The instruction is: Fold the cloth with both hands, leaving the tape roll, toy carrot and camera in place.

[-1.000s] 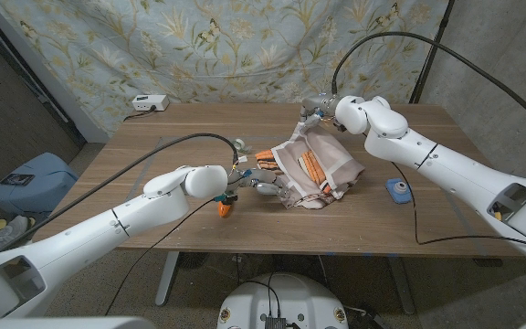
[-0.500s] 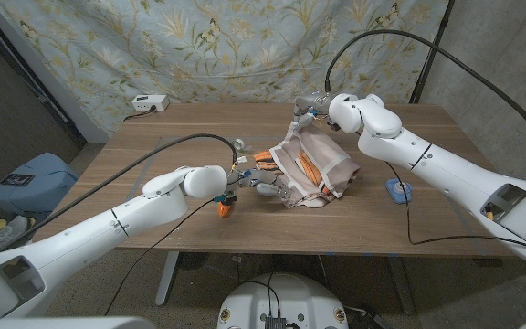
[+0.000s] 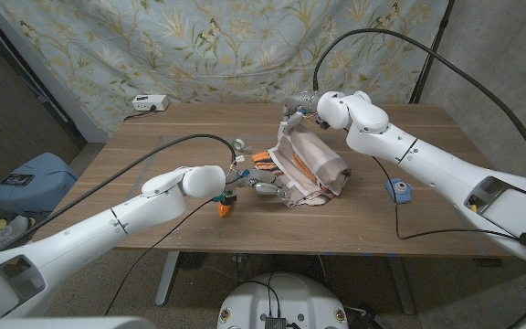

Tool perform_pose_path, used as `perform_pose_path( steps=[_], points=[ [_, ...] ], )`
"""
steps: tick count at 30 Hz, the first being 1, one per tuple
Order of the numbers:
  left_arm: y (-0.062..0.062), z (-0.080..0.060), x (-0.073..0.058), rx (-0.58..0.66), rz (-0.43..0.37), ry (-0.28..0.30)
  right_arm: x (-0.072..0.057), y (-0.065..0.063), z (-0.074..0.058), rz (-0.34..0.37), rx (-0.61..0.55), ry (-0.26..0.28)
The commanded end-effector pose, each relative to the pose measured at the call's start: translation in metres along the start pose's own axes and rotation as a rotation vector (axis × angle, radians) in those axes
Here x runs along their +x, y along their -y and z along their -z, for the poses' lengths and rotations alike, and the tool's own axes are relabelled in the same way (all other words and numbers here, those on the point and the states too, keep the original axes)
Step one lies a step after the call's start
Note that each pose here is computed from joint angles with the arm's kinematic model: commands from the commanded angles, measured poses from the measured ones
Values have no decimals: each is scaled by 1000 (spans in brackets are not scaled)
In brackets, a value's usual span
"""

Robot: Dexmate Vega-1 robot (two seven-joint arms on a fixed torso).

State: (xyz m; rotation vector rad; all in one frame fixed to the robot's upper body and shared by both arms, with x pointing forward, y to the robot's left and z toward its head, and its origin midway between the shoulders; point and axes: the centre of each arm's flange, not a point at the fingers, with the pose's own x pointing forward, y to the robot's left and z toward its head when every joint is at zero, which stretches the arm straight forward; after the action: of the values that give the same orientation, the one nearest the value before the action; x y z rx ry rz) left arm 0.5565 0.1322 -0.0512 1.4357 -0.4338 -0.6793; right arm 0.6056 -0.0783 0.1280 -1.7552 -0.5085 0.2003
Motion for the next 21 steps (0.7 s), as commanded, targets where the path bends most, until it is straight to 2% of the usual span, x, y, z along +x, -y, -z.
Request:
perform_pose_path(
  steps=[1, 21],
  points=[
    [-1, 5, 1, -15, 0, 0, 14, 4, -16, -36, 17, 31],
    [-1, 12, 1, -42, 3, 0, 43, 1, -40, -91, 50, 77]
  ],
)
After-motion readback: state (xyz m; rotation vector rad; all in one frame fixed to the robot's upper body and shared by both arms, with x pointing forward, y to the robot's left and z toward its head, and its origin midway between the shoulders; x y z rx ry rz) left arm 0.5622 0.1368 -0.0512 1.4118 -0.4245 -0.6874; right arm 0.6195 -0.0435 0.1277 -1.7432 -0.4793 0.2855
